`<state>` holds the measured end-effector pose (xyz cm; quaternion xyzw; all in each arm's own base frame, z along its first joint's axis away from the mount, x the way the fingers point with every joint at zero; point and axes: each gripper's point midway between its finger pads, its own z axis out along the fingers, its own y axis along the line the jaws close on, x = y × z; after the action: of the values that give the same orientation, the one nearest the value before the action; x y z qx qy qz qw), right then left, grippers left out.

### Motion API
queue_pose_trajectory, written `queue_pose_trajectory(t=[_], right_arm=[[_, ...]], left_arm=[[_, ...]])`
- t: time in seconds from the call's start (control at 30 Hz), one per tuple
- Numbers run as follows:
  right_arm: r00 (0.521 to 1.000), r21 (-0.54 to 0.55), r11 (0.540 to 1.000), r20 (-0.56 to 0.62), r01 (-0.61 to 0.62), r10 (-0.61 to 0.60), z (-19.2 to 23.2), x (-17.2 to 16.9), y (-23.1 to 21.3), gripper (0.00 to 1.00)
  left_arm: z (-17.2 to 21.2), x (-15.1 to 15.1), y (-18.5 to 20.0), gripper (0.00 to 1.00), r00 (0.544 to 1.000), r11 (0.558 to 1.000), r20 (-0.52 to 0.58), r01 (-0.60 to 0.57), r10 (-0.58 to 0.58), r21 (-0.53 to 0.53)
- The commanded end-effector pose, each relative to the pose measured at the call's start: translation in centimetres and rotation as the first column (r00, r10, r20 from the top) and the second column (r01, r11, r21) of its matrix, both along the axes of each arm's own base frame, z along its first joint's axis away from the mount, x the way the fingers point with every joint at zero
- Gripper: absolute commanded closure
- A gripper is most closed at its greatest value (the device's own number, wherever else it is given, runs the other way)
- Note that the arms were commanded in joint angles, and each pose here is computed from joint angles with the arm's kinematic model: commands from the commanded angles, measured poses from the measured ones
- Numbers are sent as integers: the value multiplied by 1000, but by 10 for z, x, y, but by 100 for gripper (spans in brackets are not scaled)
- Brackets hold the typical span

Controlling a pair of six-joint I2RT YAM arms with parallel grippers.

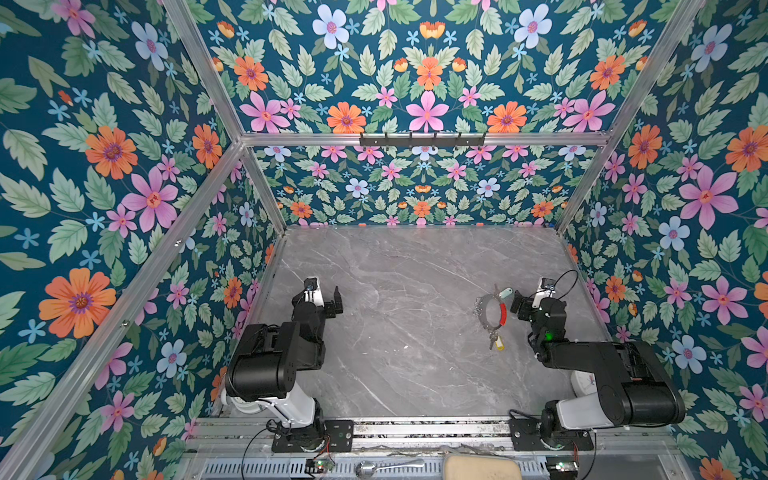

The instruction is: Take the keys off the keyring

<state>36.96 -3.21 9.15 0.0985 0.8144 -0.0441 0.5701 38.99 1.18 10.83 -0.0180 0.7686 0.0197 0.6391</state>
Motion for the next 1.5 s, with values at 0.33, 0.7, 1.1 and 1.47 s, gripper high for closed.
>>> queue_pose_trajectory(t=[0.33, 0.7, 1.1, 1.47], right_arm=[[974, 26, 975, -46, 221, -220, 51, -10, -27, 1], [956, 553, 780, -149, 292, -253, 56, -13, -2, 18], [881, 563, 825, -411, 45, 233, 20, -31, 103, 22], [791, 523, 852, -536, 38, 294, -11, -33, 130, 27]], left_arm=[[65, -17, 22, 0, 982, 983, 94, -156, 165, -100], [55, -26, 36, 0, 934, 567, 1, -216, 357, -795], [78, -26, -10, 0, 980, 281, 178, 147, 87, -948], [75, -16, -66, 0, 971, 398, -6, 92, -238, -913]])
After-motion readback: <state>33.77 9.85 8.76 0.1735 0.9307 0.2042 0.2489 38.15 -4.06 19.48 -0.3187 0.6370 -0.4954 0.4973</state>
